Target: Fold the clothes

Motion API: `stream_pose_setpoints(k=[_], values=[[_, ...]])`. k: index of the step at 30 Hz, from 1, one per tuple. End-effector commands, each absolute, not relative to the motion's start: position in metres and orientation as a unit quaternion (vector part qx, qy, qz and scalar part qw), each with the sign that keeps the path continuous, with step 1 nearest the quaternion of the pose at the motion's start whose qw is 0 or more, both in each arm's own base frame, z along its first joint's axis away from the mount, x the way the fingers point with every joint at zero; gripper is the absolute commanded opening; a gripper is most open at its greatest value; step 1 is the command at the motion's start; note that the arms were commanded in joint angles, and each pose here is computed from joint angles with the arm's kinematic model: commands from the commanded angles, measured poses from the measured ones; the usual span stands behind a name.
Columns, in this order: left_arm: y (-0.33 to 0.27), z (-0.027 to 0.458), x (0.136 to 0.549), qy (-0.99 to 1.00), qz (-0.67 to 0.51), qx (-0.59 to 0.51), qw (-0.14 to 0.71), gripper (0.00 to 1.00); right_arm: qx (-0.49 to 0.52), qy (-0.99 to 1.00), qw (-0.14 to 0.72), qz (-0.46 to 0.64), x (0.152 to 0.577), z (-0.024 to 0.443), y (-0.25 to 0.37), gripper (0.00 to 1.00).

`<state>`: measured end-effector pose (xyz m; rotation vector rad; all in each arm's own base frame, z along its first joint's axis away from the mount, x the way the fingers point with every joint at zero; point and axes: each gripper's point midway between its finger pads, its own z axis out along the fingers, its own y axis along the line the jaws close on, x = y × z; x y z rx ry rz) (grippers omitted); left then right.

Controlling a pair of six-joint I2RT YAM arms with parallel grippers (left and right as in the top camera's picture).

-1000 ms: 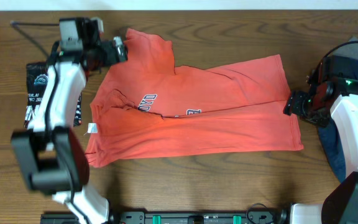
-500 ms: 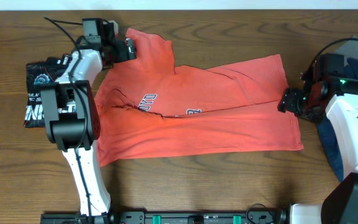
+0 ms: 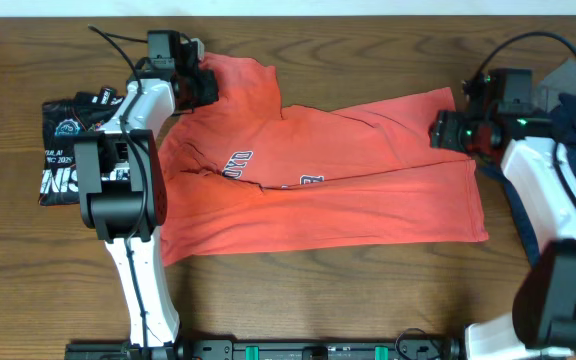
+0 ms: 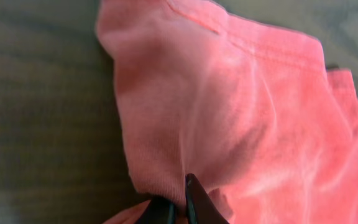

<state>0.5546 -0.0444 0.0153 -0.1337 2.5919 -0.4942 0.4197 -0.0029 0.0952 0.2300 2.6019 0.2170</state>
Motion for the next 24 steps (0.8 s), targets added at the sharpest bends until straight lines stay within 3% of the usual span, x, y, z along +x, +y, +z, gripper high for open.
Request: stream_pose_setpoints(k=[1, 6, 13, 19, 24], values=[[-0.049, 0.064, 0.556, 0.939, -0.205, -0.048, 0.271, 0.07, 0.069, 0.952, 0.286, 0.081, 0.445, 0.085, 0.001, 0.71], [-0.049, 0.076, 0.537, 0.947, -0.205, -0.056, 0.242, 0.07, 0.062, 0.928, 0.358, 0.077, 0.492, 0.075, -0.002, 0.72], [-0.050, 0.061, 0.507, 0.961, -0.202, -0.070, 0.176, 0.07, 0.082, 0.917, 0.390, 0.026, 0.519, 0.044, -0.024, 0.70], [-0.050, 0.057, 0.497, 0.965, -0.200, -0.075, 0.152, 0.07, 0.099, 0.907, 0.409, 0.020, 0.532, 0.026, -0.035, 0.85], [-0.050, 0.057, 0.495, 0.966, -0.199, -0.076, 0.149, 0.07, 0.107, 0.906, 0.408, 0.022, 0.535, 0.011, -0.036, 0.87]])
